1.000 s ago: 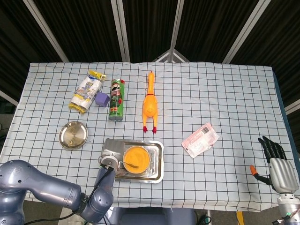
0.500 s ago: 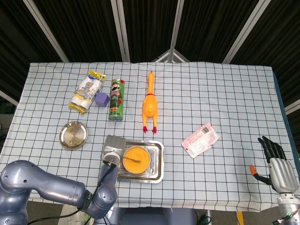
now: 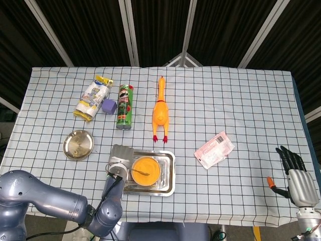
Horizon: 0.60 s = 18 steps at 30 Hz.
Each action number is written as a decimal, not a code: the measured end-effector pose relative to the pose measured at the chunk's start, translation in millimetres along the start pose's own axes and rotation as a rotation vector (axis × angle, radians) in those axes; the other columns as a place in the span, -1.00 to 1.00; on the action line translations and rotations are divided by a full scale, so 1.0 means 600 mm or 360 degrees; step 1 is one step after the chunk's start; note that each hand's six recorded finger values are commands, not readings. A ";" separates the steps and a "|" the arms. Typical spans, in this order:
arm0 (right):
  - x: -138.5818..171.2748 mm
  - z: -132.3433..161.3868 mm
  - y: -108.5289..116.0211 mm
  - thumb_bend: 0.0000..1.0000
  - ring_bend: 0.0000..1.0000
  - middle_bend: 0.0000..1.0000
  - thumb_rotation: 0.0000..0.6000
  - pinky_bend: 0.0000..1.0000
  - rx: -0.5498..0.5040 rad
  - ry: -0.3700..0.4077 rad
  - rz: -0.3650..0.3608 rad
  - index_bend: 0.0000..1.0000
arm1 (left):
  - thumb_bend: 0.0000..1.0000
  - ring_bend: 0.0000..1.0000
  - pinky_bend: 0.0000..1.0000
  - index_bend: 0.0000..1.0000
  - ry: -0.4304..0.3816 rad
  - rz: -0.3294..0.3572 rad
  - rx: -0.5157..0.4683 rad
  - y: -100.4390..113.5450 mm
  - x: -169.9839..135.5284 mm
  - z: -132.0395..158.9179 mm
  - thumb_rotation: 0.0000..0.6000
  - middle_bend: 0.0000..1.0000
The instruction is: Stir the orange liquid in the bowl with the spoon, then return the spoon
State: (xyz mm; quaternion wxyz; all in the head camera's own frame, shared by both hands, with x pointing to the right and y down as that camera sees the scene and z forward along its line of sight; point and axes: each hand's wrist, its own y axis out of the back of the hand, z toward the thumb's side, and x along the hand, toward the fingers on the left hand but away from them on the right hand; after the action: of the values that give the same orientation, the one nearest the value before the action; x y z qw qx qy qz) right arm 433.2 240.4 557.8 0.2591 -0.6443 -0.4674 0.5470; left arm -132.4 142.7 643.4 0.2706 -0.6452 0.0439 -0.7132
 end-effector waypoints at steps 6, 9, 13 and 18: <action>0.000 0.000 0.000 -0.19 -1.00 -1.00 1.00 -1.00 -0.0002 -0.0001 0.0001 -1.00 | 0.50 1.00 0.99 0.71 0.0041 -0.0047 0.0170 0.023 -0.020 -0.006 1.00 1.00; 0.000 0.000 0.000 -0.19 -1.00 -1.00 1.00 -1.00 -0.0006 -0.0001 0.0001 -1.00 | 0.50 1.00 0.99 0.71 0.0078 -0.0062 0.0266 0.038 -0.031 -0.009 1.00 1.00; 0.000 0.000 0.000 -0.19 -1.00 -1.00 1.00 -1.00 -0.0013 0.0000 0.0001 -1.00 | 0.50 1.00 0.99 0.71 0.0129 -0.0057 0.0377 0.058 -0.041 -0.011 1.00 1.00; 0.000 0.000 0.000 -0.19 -1.00 -1.00 1.00 -1.00 -0.0020 0.0000 0.0002 -1.00 | 0.50 1.00 0.99 0.71 0.0151 -0.0082 0.0465 0.053 -0.040 -0.002 1.00 1.00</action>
State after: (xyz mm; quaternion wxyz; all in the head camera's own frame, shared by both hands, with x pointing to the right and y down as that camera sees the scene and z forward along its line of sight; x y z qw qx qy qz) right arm 433.1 240.4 557.5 0.2549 -0.6462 -0.4705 0.5442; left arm -122.4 126.1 608.7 0.3409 -0.5654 -0.0641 -0.7484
